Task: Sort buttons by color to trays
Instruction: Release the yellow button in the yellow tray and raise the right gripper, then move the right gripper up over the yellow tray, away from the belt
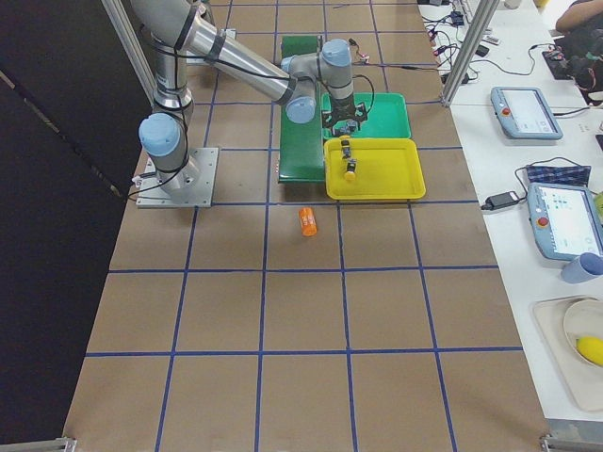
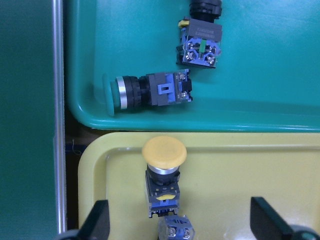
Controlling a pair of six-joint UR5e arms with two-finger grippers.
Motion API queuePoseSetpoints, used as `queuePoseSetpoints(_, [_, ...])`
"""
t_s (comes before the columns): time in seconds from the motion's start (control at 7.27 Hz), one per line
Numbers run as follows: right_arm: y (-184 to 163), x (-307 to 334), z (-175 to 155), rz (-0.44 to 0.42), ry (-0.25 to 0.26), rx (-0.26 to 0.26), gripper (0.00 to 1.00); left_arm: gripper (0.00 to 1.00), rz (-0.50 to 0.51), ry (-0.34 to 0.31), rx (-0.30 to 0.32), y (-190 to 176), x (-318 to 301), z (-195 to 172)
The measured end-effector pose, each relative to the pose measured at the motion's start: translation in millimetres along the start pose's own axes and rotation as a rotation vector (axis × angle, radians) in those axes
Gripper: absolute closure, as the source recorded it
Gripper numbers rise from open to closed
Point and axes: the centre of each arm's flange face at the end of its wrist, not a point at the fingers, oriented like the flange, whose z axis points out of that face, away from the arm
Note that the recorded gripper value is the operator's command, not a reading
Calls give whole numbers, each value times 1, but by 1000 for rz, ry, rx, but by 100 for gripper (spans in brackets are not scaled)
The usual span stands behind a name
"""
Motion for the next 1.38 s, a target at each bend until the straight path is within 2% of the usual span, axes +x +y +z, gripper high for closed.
queuePoseSetpoints(0.28, [-14,14,-46,-21,-71,13,0,0,-1,0,1,0,0,0])
queuePoseSetpoints(0.55, [-23,16,-111,-33,-143,10,0,0,-1,0,1,0,0,-1])
queuePoseSetpoints(0.83, [-24,-6,-188,-35,-161,6,0,0,-1,-1,1,1,0,0])
queuePoseSetpoints(1.1, [-21,-29,-221,-35,-189,1,0,0,-1,-1,0,1,0,0])
queuePoseSetpoints(1.38, [-20,-48,-249,-37,-168,-16,0,0,-1,-1,1,1,0,-1])
